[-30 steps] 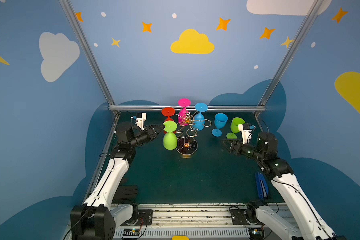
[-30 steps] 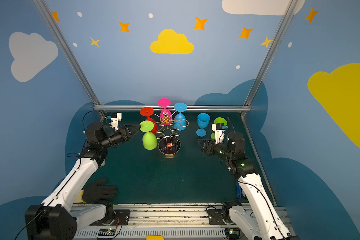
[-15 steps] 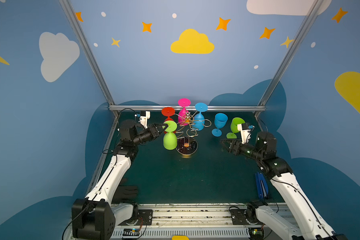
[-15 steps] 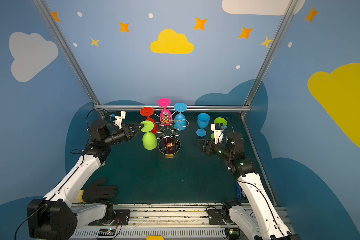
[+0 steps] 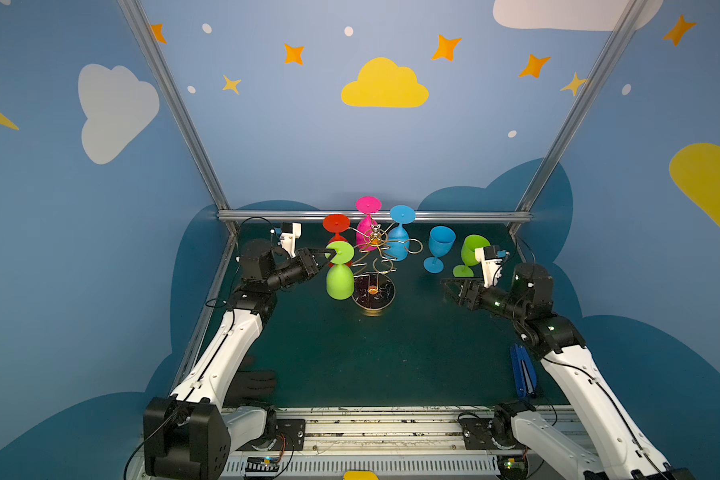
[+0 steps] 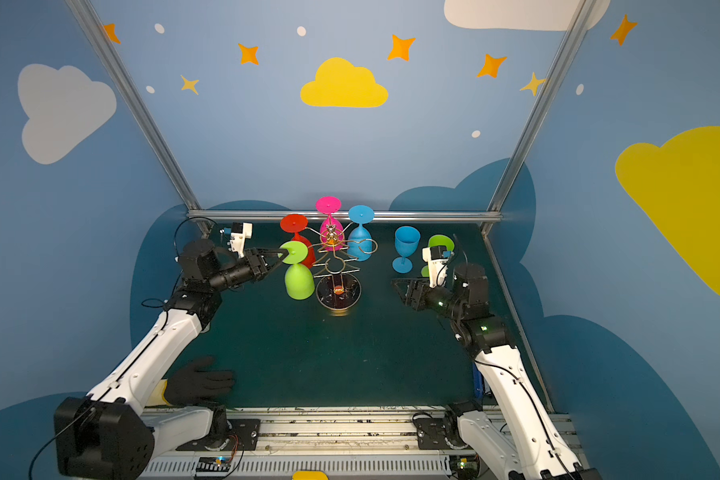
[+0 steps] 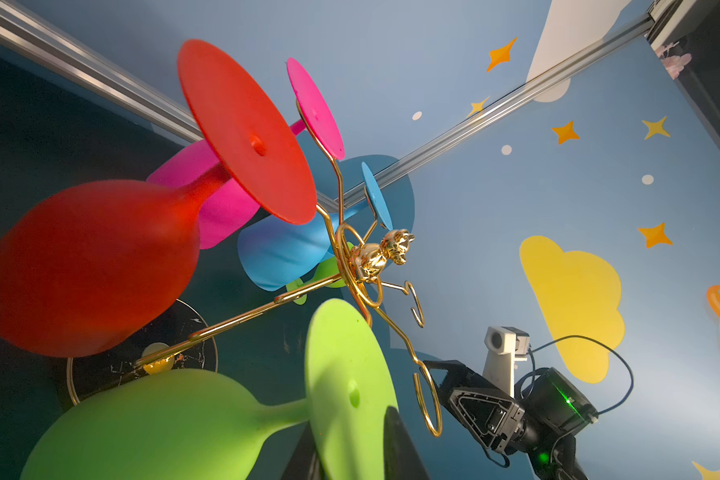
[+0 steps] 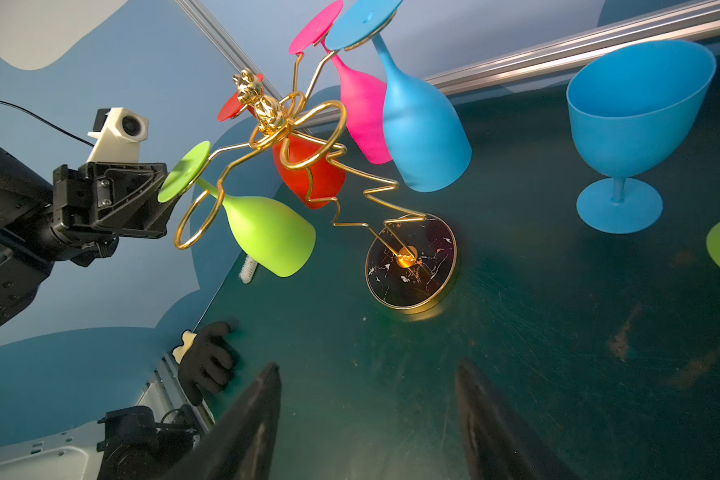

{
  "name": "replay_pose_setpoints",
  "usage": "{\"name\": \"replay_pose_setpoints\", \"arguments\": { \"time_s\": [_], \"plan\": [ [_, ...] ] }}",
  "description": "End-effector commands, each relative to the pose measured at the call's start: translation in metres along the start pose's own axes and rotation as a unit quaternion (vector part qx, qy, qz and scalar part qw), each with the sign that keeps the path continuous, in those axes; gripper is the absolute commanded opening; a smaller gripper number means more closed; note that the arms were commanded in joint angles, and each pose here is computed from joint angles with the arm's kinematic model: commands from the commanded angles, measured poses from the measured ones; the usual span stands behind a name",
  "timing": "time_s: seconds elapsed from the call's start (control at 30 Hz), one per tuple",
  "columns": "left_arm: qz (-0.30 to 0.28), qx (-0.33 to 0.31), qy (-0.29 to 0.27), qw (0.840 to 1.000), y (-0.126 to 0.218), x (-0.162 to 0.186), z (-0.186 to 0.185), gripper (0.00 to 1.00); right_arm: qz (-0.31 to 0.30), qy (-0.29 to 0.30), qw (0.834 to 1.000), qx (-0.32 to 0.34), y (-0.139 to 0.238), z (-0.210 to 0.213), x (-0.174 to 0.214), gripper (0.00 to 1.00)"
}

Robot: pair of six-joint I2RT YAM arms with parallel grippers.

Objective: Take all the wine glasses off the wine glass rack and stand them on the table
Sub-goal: 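Close the left gripper on the hanging lime-green glass's foot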

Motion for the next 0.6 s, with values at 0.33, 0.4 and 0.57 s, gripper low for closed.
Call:
{"name": "replay_pose_setpoints", "arguments": {
  "time_s": [0.33, 0.4, 0.57],
  "plan": [
    [-0.012, 0.018, -0.022, 1.000, 0.009, -0.002, -0.020, 0.14, -0.007, 0.010, 1.000, 0.006, 0.004, 0.003, 0.000, 0.69],
    [-0.013, 0.021, -0.020, 1.000, 0.010, -0.002, -0.021, 0.14, -0.008, 0.011, 1.000, 0.006, 0.004, 0.003, 0.000, 0.69],
    [-0.017, 0.033, -0.012, 0.999, 0.014, -0.002, -0.026, 0.12, -0.010, 0.012, 1.000, 0.011, 0.005, 0.003, 0.000, 0.72]
  ]
}}
Point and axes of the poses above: each gripper's point midway between its finger pads, its own y axis back along the fingers, its own z axis along the line the jaws close on, x = y × z, the point moved 10 cm from there along y, back along the fingers, and after that the axes turned 6 degrees about y, right-handed, at the moved point
